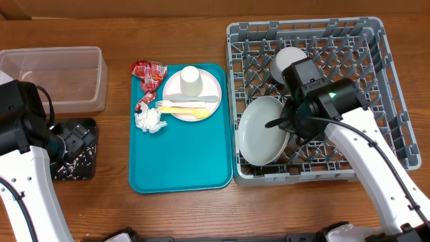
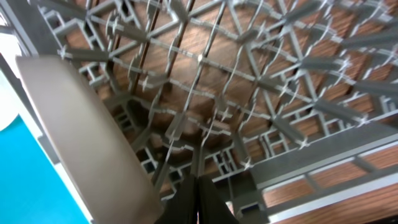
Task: Sort waste into correct bins and load items into the dishwasher rack
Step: 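Lower the plate upright into the rack's left side with the right gripper, then open the right gripper and withdraw it to the rack's right edge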
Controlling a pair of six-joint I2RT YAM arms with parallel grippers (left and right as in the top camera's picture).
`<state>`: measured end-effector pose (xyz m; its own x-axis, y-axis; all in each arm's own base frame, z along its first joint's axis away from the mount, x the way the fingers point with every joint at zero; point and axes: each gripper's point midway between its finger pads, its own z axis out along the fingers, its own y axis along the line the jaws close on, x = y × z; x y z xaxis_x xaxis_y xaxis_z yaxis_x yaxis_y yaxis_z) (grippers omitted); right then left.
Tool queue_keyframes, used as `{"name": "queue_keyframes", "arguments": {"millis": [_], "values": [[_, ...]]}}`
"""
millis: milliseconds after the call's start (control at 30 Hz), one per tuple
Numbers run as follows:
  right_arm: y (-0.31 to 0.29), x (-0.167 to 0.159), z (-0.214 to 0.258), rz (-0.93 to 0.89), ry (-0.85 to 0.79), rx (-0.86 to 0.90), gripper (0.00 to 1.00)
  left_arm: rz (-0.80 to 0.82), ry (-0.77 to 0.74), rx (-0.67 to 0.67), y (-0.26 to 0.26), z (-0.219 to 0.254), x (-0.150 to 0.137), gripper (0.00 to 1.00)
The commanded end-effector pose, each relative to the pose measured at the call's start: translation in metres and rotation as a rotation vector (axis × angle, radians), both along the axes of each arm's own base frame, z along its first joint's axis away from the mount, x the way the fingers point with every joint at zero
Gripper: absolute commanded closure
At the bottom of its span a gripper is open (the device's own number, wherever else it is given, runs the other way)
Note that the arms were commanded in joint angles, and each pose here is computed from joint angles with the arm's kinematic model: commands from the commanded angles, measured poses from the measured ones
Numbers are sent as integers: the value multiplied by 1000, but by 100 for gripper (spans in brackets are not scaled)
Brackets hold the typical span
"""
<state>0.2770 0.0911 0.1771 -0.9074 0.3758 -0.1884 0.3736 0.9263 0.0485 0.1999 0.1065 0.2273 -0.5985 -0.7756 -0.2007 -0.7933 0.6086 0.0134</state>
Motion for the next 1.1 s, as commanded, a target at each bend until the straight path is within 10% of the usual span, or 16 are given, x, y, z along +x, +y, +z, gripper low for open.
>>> {"name": "queue_keyframes", "arguments": {"millis": [0,933,1067], "values": [[8,-2,5,18,-9,52,96,20,-12,7,3,3,2,0],[33,0,80,191,-188,211,96,20,-12,7,3,3,2,0],[48,5,93,285,-250,273,73,20,-12,7,3,3,2,0]]}}
